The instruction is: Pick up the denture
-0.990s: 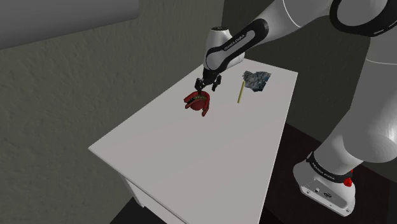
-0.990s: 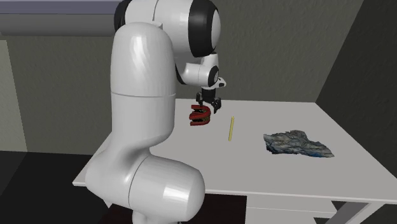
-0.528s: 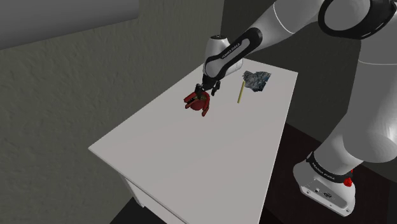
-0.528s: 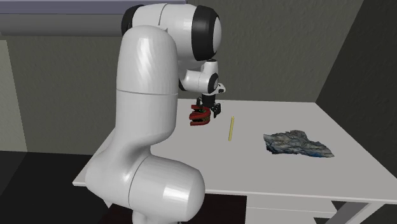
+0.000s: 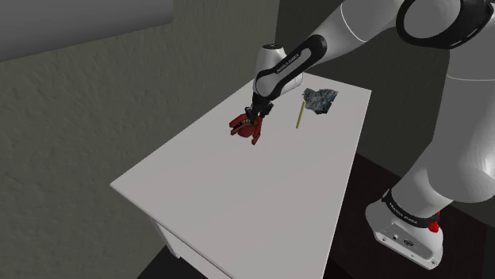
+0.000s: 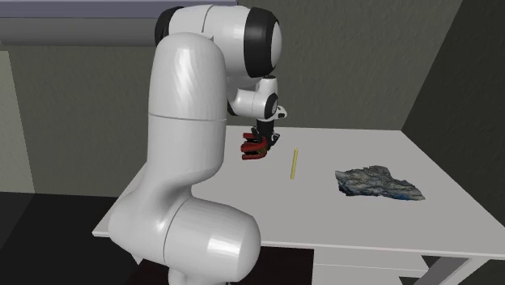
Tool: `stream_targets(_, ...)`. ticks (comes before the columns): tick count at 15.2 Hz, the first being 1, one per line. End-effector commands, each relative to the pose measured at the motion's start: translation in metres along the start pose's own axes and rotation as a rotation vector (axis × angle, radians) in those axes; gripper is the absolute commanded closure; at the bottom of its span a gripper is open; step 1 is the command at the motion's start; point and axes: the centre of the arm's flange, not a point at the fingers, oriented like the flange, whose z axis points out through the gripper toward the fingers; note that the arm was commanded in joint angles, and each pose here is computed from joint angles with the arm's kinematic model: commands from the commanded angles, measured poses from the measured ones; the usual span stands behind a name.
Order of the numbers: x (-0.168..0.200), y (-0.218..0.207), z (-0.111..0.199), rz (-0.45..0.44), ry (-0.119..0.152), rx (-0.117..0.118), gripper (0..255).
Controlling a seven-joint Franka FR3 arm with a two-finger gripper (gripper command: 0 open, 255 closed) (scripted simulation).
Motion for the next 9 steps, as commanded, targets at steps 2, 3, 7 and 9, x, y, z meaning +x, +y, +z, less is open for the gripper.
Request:
stream_targets(2, -0.001, 0.000, 0.001, 0.000, -0.002, 0.000, 255)
stream_targets(3, -0.001, 0.000, -0.004, 0.000, -0.002, 0.000, 255)
stream_targets(7, 0.001, -0.001, -0.025, 0.000, -0.002, 0.000, 255)
stream_targets(9, 0.002, -0.002, -0.036, 0.000, -0.002, 0.000, 255)
